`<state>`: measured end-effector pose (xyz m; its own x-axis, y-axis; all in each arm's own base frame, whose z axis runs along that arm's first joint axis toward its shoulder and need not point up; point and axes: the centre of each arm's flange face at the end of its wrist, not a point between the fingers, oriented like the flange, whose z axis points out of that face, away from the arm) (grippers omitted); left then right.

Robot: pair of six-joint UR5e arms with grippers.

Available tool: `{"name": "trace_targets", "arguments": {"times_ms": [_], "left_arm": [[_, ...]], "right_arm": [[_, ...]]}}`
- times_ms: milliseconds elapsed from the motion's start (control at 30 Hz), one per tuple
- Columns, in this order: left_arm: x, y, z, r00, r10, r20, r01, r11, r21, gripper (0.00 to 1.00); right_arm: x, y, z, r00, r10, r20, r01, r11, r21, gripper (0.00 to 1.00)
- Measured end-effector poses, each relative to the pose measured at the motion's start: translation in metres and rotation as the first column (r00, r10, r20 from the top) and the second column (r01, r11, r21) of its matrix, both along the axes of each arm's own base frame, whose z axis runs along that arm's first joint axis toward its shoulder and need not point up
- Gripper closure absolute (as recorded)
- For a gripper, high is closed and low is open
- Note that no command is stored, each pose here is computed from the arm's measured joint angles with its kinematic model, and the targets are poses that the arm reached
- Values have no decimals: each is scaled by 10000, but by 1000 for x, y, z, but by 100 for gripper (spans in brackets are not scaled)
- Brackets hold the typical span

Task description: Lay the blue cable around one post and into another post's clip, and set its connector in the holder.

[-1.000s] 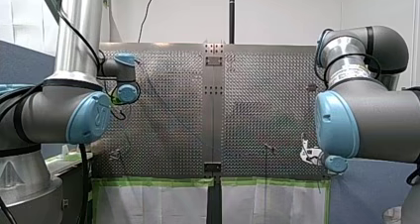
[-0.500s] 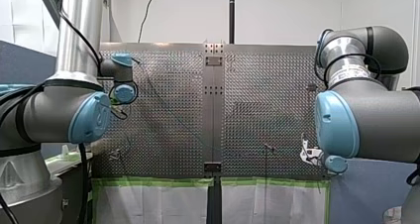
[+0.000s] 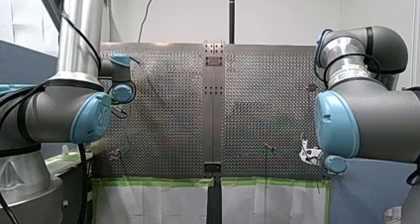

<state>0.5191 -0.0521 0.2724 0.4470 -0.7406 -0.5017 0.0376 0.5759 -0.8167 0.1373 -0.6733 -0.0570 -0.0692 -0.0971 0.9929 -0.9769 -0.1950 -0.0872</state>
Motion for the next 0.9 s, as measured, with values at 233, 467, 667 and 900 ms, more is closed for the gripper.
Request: {"name": "trace_targets", "arguments": {"times_ms": [233,467,667,900], "left_arm": [[18,1,-19,9987,-9,-517,22,9997,252,2],[34,5,-14,9968,211,-775,-184,9992,352,2],[43,9,-2,9973,324,-664,-299,9988,387,2],[49,12,6,9981,255,-563,-231,9988,426,2]], "right_arm": [[2,0,0,10000,29,-18,-29,10000,-8,100],[3,1,0,10000,52,-20,-52,10000,-9,100],[4,1,0,10000,56,-20,-56,10000,-12,100],[5,1,0,10000,70,-7,-70,10000,-10,100]]}}
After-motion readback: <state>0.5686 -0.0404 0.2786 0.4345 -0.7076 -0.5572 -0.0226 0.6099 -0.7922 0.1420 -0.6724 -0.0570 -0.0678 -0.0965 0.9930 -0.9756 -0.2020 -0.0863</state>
